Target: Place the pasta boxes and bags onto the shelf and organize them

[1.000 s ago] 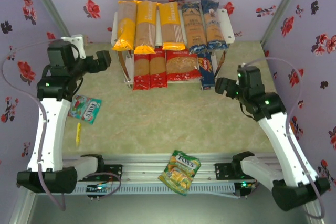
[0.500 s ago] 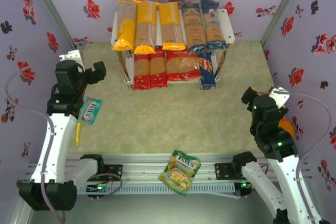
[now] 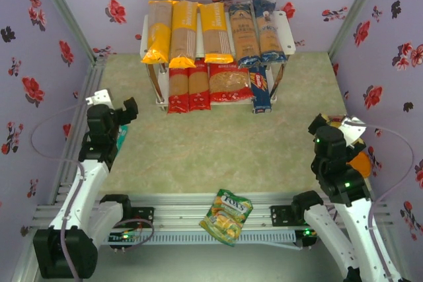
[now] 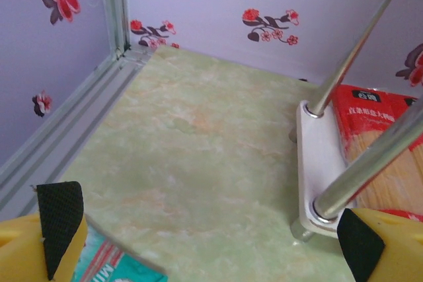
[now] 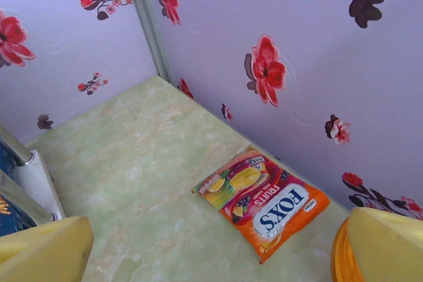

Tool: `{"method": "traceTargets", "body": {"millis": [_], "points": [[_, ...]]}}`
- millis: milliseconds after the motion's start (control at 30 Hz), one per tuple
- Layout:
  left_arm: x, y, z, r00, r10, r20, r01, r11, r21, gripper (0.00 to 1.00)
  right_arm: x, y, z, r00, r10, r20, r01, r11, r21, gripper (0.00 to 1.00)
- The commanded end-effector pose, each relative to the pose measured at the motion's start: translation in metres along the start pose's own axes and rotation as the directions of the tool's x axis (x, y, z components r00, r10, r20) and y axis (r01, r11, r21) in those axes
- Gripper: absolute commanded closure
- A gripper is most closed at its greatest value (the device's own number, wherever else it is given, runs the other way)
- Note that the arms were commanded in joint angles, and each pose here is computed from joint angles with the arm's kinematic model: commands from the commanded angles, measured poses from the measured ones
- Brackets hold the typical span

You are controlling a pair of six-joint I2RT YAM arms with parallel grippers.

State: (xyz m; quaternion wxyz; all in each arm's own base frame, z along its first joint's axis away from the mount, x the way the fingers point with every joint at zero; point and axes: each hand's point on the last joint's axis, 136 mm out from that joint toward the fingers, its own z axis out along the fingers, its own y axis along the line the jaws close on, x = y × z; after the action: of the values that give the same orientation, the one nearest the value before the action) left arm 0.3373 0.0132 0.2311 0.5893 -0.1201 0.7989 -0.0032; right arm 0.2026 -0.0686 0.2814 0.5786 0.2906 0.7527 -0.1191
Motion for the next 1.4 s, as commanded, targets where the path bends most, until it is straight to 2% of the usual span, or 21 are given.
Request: {"method": "traceTargets", "body": {"millis": [0,333,467,600,667,800,833,900,1067,1267,1367], "points": [[-0.007,0.009,0.009,0.994,0.087,0.072,-0.083,0.995,-0.054,0.00,-0.004,-0.007,-0.001,0.999,0.034,0.040,-0.035,0.999,0.024,0.01],[0.034,0.020,0.033,0.982,0.152,0.111,-0.144,0.986,-0.081,0.00,0.013,0.001,0.011,1.000,0.010,0.022,-0.010,1.000,0.012,0.01],[0.056,0.012,0.049,0.985,0.150,0.087,-0.149,0.989,-0.024,0.00,0.019,0.002,0.015,1.000,0.004,0.016,-0.004,1.000,0.019,0.01],[0.065,0.006,0.059,0.968,0.234,0.093,-0.234,0.972,-0.005,0.00,0.018,0.007,0.019,0.999,-0.032,0.037,0.032,0.999,0.008,0.01],[0.077,0.003,0.065,0.967,0.252,0.049,-0.253,0.967,0.026,0.00,0.019,0.010,0.022,0.997,-0.046,0.054,0.045,0.999,0.008,0.01],[0.118,-0.007,0.070,0.952,0.295,0.085,-0.302,0.948,0.102,0.00,0.021,0.019,0.032,0.994,-0.070,0.082,0.070,0.998,0.006,0.01],[0.116,-0.011,0.069,0.943,0.306,0.134,-0.320,0.942,0.103,0.00,0.023,0.021,0.035,0.993,-0.086,0.082,0.086,0.996,0.008,0.01],[0.121,-0.014,0.067,0.938,0.334,0.096,-0.344,0.932,0.115,0.00,0.026,0.029,0.041,0.989,-0.119,0.089,0.119,0.993,0.000,0.01],[0.120,-0.015,0.069,0.939,0.329,0.106,-0.340,0.934,0.113,0.00,0.047,0.052,0.065,0.976,-0.177,0.124,0.183,0.982,-0.040,0.01],[0.120,-0.015,0.069,0.939,0.329,0.103,-0.340,0.933,0.114,0.00,0.087,0.056,0.101,0.983,-0.070,0.170,0.079,0.996,-0.050,0.01],[0.120,-0.015,0.069,0.939,0.329,0.103,-0.340,0.934,0.114,0.00,0.099,0.054,0.114,0.983,-0.074,0.168,0.080,0.996,-0.031,0.01]]}}
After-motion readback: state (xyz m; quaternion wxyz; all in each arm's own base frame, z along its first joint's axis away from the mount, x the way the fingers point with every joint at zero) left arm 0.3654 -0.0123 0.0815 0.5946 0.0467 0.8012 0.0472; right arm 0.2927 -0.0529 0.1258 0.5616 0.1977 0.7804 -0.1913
